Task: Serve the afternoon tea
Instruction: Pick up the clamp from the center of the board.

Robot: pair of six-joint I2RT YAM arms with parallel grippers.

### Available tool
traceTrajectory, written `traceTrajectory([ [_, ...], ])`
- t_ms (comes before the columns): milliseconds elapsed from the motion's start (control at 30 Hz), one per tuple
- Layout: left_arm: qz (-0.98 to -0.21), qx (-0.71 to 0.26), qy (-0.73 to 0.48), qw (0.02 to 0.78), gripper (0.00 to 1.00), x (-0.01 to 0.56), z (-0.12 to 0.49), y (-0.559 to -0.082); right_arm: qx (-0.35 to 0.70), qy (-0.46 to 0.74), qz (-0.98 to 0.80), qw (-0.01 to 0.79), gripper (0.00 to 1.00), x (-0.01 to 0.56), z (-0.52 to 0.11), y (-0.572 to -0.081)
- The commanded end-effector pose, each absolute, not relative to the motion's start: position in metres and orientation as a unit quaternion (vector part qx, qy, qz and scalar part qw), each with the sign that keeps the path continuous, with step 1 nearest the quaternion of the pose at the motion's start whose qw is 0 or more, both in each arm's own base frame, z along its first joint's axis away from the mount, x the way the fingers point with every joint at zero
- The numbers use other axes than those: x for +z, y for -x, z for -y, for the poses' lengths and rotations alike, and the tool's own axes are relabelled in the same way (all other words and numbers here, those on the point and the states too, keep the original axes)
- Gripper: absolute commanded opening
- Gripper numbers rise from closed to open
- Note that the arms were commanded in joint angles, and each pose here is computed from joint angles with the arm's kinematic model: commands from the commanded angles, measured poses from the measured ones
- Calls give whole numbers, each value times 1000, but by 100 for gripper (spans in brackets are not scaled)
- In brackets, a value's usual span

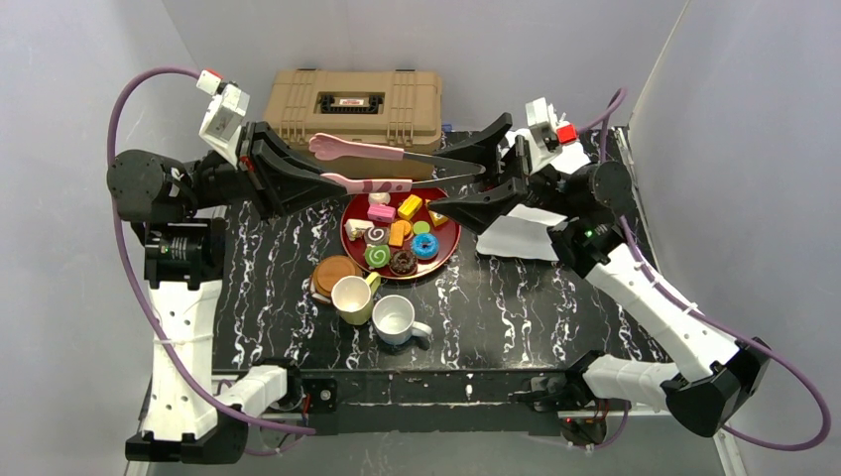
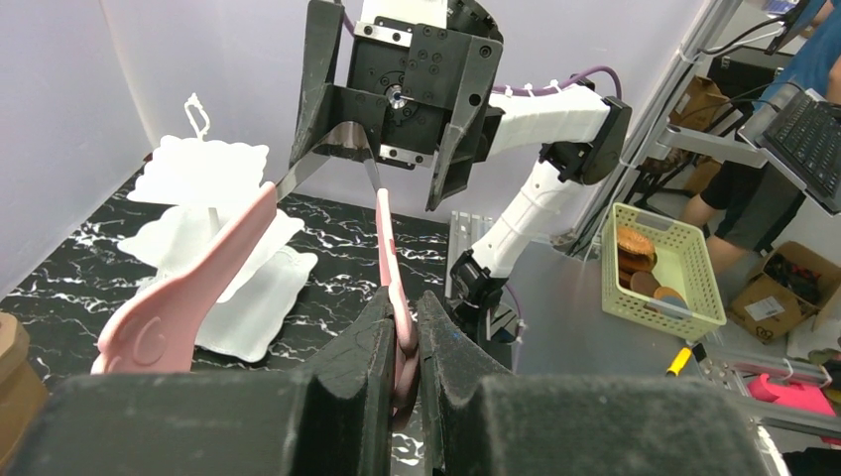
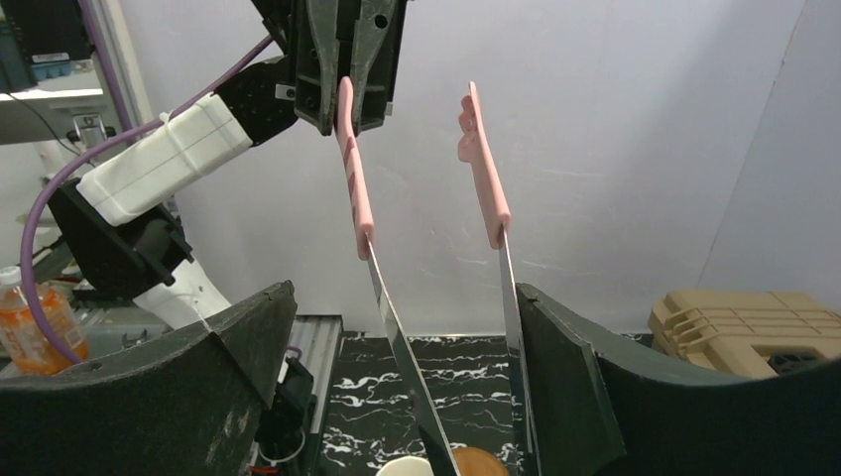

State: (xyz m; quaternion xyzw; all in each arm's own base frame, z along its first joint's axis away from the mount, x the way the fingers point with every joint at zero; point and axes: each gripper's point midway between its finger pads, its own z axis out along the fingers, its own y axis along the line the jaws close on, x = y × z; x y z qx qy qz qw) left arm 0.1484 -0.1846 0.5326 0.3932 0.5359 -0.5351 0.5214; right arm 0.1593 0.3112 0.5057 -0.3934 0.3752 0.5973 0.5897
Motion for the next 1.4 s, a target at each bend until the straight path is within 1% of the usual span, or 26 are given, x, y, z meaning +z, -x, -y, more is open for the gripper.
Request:
traceTrajectory([
  [0, -529, -528, -395, 534, 0, 538, 184, -147, 603, 409, -357, 584, 86, 518, -312, -149],
  [200, -531, -530, -396, 530, 0, 534, 184, -145, 605, 401, -367, 582, 76, 517, -313, -152],
  [367, -532, -532, -396, 527, 0, 532, 184, -145, 605, 392, -370, 586, 64, 516, -311, -154],
  [467, -533, -533, -396, 525, 0, 531, 184, -145, 604, 388, -370, 590, 56, 518, -310, -154],
  [567, -532, -531, -397, 527, 0, 530, 184, -144, 607, 385, -371, 588, 52, 520, -310, -154],
  [600, -533, -531, -396, 527, 5, 530, 184, -144, 608, 383, -372, 587, 51, 520, -310, -154],
  [633, -533, -531, -396, 528, 14, 530, 184, -144, 609, 382, -373, 586, 51, 520, -310, -154],
  [767, -534, -532, -392, 526, 40, 529, 184, -145, 612, 374, -373, 588, 51, 521, -308, -154],
  [833, -534, -530, -391, 531, 46, 529, 183, -147, 614, 371, -376, 587, 49, 519, -308, -154],
  [900, -535, -528, -389, 532, 48, 528, 183, -149, 615, 368, -380, 585, 48, 517, -308, -154],
  [1100, -536, -524, -391, 534, 47, 524, 182, -151, 617, 358, -394, 579, 43, 509, -308, -157],
  [1267, -532, -520, -401, 535, 49, 522, 181, -147, 618, 356, -402, 575, 42, 502, -309, -159],
  [1300, -531, -518, -404, 536, 50, 522, 181, -146, 617, 356, -402, 575, 42, 502, -309, -159],
  [1333, -529, -516, -408, 537, 59, 522, 180, -145, 617, 355, -401, 576, 42, 503, -309, -160],
  [1367, -528, -514, -412, 536, 64, 522, 180, -143, 616, 356, -400, 578, 42, 504, -309, -159],
])
